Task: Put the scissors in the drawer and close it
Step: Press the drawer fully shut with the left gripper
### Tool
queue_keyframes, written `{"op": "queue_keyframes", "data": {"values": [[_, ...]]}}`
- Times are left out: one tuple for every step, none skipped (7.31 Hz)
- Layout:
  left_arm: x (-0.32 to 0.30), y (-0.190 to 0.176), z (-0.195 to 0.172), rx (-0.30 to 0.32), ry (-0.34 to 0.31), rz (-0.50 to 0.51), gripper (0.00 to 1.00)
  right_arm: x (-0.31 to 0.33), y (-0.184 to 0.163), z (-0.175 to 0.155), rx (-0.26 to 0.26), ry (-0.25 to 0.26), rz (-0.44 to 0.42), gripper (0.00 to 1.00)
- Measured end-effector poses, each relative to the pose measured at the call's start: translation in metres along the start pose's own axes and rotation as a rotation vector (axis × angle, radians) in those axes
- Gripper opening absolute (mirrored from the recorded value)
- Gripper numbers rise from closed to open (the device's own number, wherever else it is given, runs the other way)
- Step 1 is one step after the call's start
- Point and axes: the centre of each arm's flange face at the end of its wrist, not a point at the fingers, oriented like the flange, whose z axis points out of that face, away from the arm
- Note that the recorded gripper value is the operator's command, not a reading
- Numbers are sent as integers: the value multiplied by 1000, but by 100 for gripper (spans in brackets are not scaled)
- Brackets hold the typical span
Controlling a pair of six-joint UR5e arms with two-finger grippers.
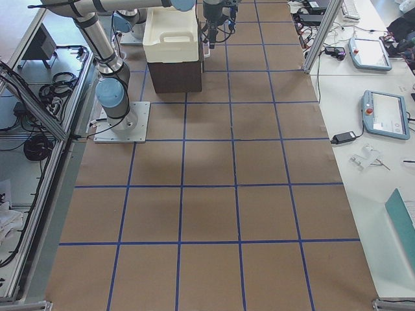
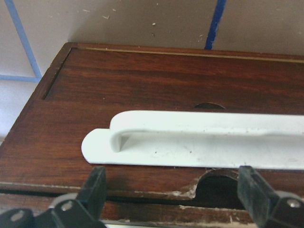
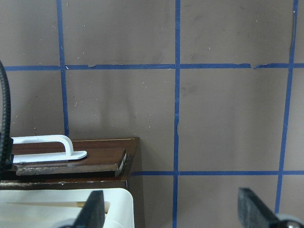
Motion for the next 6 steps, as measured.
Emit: {"op": "queue_keyframes", "data": {"values": [[0,1,4,-20,-8,-2,100,0,0,0,0,0,0,100],[0,3,6,-36,-7,-4,100,0,0,0,0,0,0,100],[1,4,8,-48,0,-3,100,0,0,0,1,0,0,100],[3,3,11,-57,2,-2,100,0,0,0,1,0,0,100],[5,1,14,-66,1,1,100,0,0,0,0,0,0,100],[5,1,13,-65,0,3,100,0,0,0,0,0,0,100]]}}
